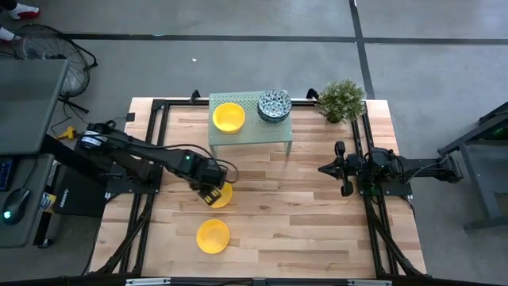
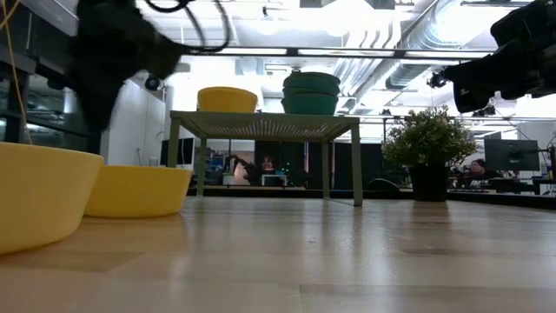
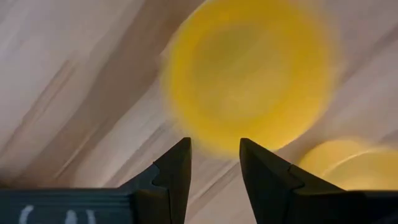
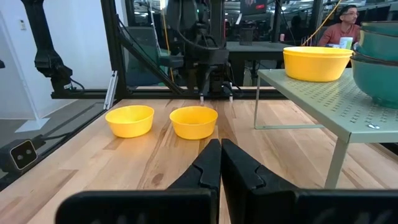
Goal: Pick & Place Mini bowls
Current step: Stack the yellow bowl on top of the other yellow bowl on the shelf
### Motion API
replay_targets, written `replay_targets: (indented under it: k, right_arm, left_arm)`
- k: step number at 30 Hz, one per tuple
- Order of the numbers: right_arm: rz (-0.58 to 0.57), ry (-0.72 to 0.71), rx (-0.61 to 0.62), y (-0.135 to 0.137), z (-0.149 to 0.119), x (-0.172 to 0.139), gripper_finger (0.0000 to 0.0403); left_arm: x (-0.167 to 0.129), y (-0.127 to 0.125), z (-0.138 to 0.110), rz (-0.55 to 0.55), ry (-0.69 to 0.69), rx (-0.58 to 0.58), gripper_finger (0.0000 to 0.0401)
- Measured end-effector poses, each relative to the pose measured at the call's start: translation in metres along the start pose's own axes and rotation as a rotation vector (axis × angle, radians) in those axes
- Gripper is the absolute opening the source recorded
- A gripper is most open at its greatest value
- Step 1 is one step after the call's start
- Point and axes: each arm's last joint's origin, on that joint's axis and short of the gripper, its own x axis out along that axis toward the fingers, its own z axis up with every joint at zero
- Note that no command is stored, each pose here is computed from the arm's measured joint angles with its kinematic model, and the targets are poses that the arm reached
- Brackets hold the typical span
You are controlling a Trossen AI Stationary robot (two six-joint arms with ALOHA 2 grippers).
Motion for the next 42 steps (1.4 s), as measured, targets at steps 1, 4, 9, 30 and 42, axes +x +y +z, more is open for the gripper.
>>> replay_targets:
  k: [1,4,9,30,42]
  right_arm:
    - [0.000,-0.001,0.000,0.000,0.000,0.000,0.0000]
    - [0.000,-0.001,0.000,0.000,0.000,0.000,0.0000]
    - [-0.001,0.003,0.000,0.000,0.000,0.000,0.0000]
    - [-0.001,0.011,0.001,0.000,-0.001,0.001,0.0000]
    - [-0.001,0.011,0.001,0.000,-0.001,0.001,0.0000]
  left_arm:
    - [0.002,0.002,-0.002,0.029,0.024,-0.010,0.0130]
    - [0.009,-0.008,0.005,-0.020,0.017,-0.054,0.0130]
    - [0.021,-0.009,0.006,0.031,0.061,-0.098,0.0130]
    - [0.049,-0.002,-0.001,0.127,0.157,-0.170,0.0130]
    - [0.063,-0.001,-0.001,0.069,0.125,-0.168,0.0130]
